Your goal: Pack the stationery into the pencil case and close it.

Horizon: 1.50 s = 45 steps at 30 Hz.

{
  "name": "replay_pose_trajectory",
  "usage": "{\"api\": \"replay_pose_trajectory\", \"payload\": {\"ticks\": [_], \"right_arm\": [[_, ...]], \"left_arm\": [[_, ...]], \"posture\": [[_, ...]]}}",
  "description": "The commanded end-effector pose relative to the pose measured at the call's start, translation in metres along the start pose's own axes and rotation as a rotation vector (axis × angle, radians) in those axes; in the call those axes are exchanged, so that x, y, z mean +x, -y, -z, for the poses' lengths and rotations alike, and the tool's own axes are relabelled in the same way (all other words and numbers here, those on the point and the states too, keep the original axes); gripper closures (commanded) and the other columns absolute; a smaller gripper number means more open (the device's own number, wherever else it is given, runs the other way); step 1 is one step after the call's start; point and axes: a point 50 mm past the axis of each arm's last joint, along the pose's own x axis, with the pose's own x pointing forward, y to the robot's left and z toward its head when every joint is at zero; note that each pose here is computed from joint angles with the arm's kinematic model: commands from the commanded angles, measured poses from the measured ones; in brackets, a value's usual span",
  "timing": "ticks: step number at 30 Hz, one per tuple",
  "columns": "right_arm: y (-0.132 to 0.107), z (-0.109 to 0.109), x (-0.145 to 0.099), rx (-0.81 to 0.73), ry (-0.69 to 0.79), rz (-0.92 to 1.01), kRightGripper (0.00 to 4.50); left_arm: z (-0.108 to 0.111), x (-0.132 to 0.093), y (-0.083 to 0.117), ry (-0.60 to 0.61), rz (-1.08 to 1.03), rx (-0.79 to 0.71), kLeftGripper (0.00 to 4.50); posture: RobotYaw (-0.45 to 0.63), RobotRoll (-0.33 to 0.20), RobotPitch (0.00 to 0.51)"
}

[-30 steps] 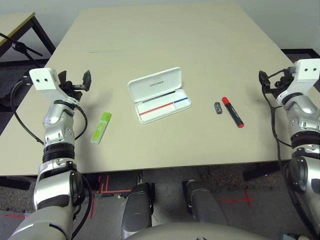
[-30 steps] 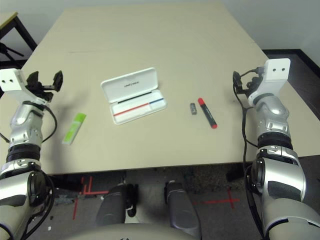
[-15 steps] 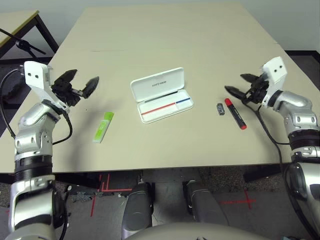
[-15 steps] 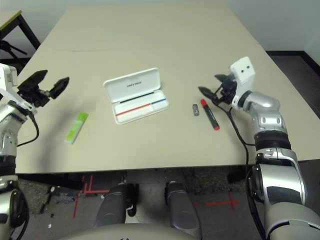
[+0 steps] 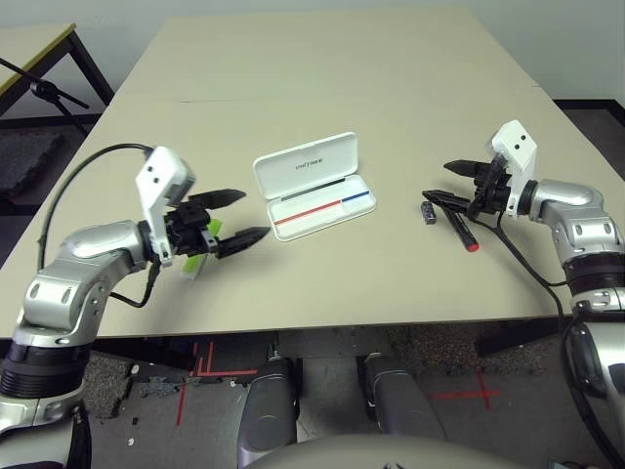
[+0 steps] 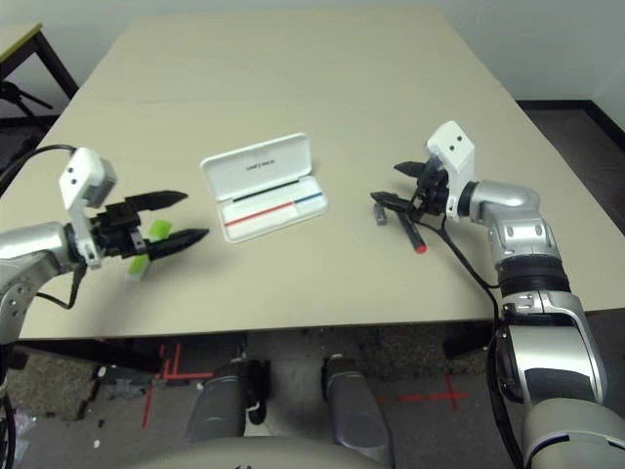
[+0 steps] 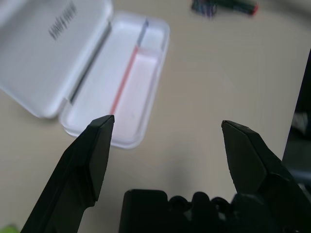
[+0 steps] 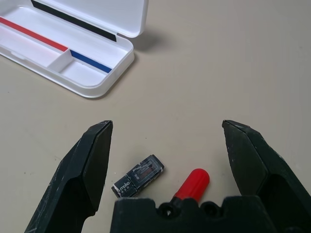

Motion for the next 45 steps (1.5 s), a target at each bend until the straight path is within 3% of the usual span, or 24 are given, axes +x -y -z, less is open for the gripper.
{"api": "replay_pose_trajectory", "payload": {"ticks": [1,16,30,42,45], "right_arm": [[-0.003,0.002,0.002,-0.015,-0.028,-0.024,0.00],[-0.005,0.002,0.004,-0.029,-0.031,-0.020,0.00],[-0.002,0.000,0.002,-0.045,-0.020,0.007,0.00],[-0.006,-0.007,-0.008,-0.036,-0.030,-0.101,0.00],[-0.006,-0.009,-0.012,-0.042,-0.047,-0.123,0.00]], "left_arm": [[0.008,0.015,0.003,-0.093,0.013,0.042,0.04],[0.006,0.062,-0.011,-0.237,0.035,0.139,0.04],[0.010,0.077,-0.011,-0.314,0.089,0.163,0.04],[0.004,0.078,-0.014,-0.303,0.109,0.151,4.48],[0.002,0.071,-0.019,-0.322,0.127,0.241,4.48]], "posture": [[-0.01,0.000,0.092],[-0.05,0.000,0.086],[-0.07,0.000,0.091],[-0.08,0.000,0.079],[-0.08,0.000,0.077]]}}
